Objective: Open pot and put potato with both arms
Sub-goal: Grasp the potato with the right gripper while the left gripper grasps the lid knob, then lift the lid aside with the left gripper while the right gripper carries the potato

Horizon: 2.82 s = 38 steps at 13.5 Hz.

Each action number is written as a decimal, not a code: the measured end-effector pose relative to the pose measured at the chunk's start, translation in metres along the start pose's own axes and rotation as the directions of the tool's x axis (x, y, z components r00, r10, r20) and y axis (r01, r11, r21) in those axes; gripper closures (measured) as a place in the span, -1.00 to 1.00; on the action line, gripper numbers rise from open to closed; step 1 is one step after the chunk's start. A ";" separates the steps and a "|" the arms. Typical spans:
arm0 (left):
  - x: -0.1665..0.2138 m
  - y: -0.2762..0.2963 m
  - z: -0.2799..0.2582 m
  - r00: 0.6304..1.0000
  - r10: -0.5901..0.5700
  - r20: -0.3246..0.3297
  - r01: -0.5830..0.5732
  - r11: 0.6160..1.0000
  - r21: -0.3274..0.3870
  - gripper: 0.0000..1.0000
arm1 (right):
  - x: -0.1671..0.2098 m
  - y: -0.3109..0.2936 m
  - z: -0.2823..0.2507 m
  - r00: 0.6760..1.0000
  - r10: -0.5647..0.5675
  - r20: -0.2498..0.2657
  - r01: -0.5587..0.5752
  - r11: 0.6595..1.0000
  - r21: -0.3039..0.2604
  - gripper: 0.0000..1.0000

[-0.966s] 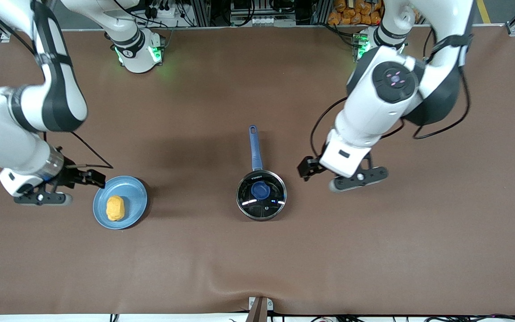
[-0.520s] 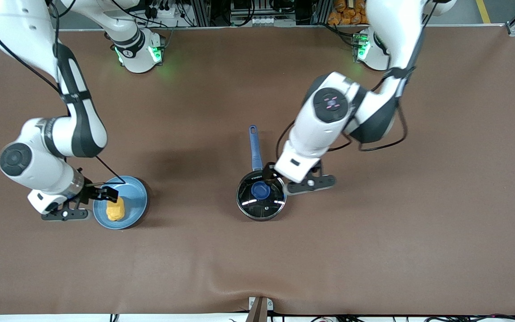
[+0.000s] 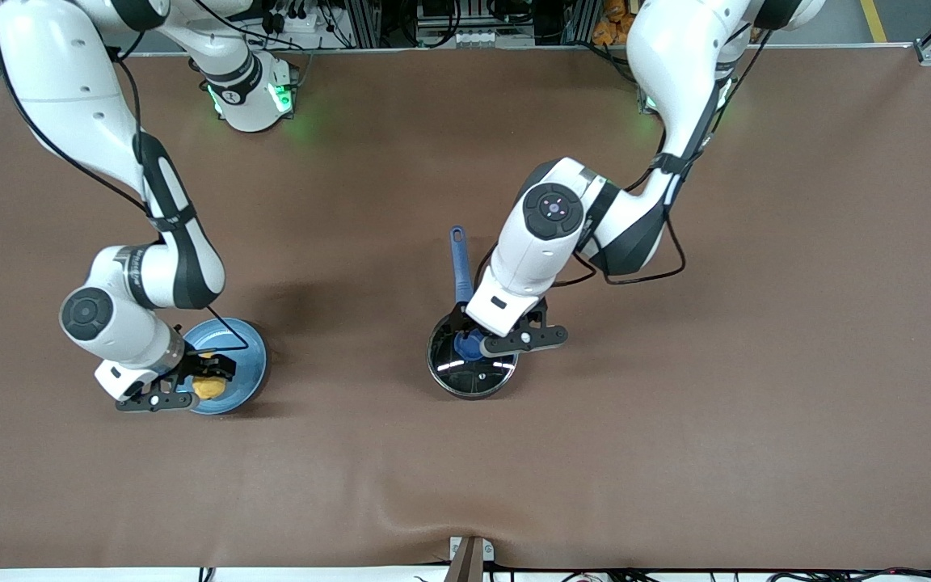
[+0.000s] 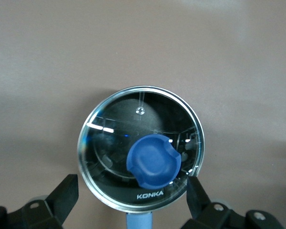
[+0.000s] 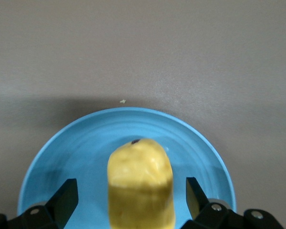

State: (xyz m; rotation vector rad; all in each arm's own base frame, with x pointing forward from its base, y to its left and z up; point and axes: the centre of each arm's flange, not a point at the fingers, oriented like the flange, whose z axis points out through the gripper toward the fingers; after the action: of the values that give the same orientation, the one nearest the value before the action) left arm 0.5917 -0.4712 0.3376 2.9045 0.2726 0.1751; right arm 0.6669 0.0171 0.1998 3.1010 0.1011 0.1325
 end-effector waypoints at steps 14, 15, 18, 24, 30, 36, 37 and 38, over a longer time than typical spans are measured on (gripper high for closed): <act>-0.019 0.006 0.069 0.998 0.042 -0.052 -0.041 0.999 0.021 -1.00 | 0.014 0.000 -0.010 0.998 -0.042 -0.046 0.042 0.999 -0.003 -0.14; -0.019 0.006 0.071 0.998 0.045 -0.054 -0.043 0.999 0.023 -1.00 | 0.018 -0.005 -0.023 0.998 -0.039 -0.059 0.040 0.999 0.010 -0.14; -0.021 0.009 0.069 0.996 0.050 -0.069 -0.049 0.999 0.024 -0.82 | 0.028 -0.042 -0.064 0.993 -0.032 -0.110 0.041 0.996 0.076 -0.14; -0.012 0.011 0.058 0.995 0.016 -0.095 -0.015 1.000 0.012 -0.22 | 0.026 -0.130 -0.097 0.993 -0.015 -0.116 0.030 0.992 0.126 -0.14; 0.033 -0.003 -0.026 0.989 -0.053 -0.135 0.050 0.998 -0.023 -0.22 | 0.019 -0.182 -0.112 0.994 0.011 -0.107 0.006 0.986 0.164 -0.14; 0.079 -0.103 -0.118 0.995 -0.040 -0.088 0.041 0.999 0.004 -0.22 | 0.011 -0.246 -0.139 0.991 0.093 -0.091 -0.068 0.966 0.249 -0.14; 0.082 -0.129 -0.123 0.998 -0.020 -0.066 0.020 1.000 0.005 -0.22 | 0.007 -0.267 -0.147 0.990 0.115 -0.087 -0.087 0.959 0.271 -0.14; 0.085 -0.155 -0.129 0.999 -0.001 -0.049 0.001 1.000 0.005 -0.22 | 0.001 -0.292 -0.156 0.988 0.128 -0.086 -0.099 0.952 0.289 -0.14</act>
State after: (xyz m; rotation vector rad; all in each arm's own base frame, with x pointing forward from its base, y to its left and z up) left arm 0.6309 -0.2795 0.4354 2.9081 0.2831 0.2464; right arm 0.6362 0.3132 0.3442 3.3871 -0.0626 0.3096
